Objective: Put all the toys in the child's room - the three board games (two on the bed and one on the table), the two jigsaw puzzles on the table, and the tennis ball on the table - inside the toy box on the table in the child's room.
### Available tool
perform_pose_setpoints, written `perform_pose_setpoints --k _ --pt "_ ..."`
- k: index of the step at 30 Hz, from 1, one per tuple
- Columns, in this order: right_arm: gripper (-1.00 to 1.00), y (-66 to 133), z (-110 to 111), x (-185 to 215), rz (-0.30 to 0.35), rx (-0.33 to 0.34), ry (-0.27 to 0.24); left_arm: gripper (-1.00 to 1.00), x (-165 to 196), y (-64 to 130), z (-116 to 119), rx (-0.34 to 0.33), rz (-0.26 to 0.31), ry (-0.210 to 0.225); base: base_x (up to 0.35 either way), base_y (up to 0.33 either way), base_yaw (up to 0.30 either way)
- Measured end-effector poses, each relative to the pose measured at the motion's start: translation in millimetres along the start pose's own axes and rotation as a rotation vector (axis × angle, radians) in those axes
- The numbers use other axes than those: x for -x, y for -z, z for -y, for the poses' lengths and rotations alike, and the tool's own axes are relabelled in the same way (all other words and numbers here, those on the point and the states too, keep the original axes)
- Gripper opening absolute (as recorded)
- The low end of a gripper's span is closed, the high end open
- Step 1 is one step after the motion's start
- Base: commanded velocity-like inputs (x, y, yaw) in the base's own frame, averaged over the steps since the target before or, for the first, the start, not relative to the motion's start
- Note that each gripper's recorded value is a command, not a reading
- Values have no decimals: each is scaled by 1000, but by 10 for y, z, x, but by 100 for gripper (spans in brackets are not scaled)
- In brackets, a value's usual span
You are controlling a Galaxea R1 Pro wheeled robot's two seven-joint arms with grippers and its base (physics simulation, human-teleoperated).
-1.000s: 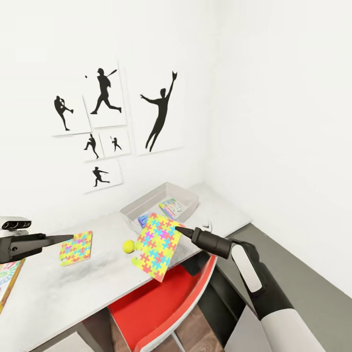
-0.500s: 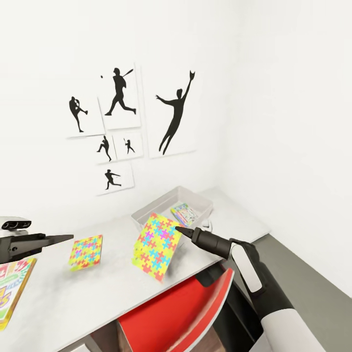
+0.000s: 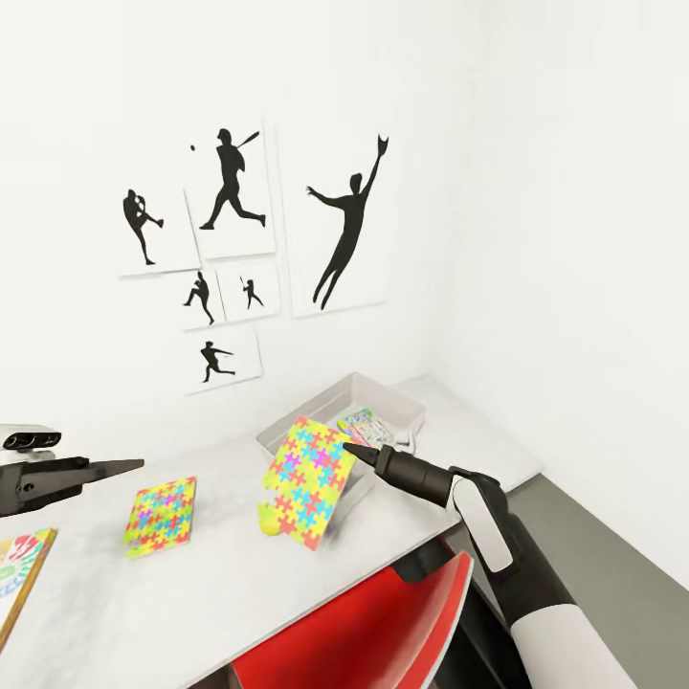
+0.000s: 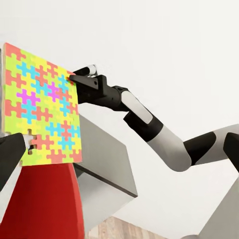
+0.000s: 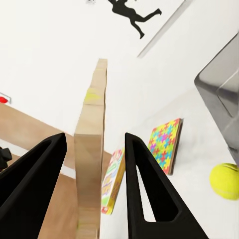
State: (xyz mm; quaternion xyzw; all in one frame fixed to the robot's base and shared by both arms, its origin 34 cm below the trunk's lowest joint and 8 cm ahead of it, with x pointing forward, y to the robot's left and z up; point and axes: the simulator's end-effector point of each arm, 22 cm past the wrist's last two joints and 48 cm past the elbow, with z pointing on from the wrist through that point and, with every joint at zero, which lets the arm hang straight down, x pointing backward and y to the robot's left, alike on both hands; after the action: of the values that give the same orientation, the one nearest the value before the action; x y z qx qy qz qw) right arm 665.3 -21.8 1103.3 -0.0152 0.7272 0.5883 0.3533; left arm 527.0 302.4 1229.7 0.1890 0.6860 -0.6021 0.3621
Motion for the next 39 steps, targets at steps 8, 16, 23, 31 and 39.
perform_pose_setpoints --k 8,16,23,31,39 --pt "-100 1 -1 2 1 0 1 100 -1 2 -1 0 1 -1 125 2 0" --pt "-100 6 4 7 3 -1 1 100 1 2 -4 0 1 1 36 0 0" --pt "-100 10 -26 22 4 3 7 100 1 6 -8 1 1 3 0 0 0" --pt "-100 10 -34 25 4 5 6 100 1 7 -8 1 1 5 0 0 0" --pt "-100 1 39 32 9 5 -10 100 -10 -1 -58 0 2 7 0 0 0"
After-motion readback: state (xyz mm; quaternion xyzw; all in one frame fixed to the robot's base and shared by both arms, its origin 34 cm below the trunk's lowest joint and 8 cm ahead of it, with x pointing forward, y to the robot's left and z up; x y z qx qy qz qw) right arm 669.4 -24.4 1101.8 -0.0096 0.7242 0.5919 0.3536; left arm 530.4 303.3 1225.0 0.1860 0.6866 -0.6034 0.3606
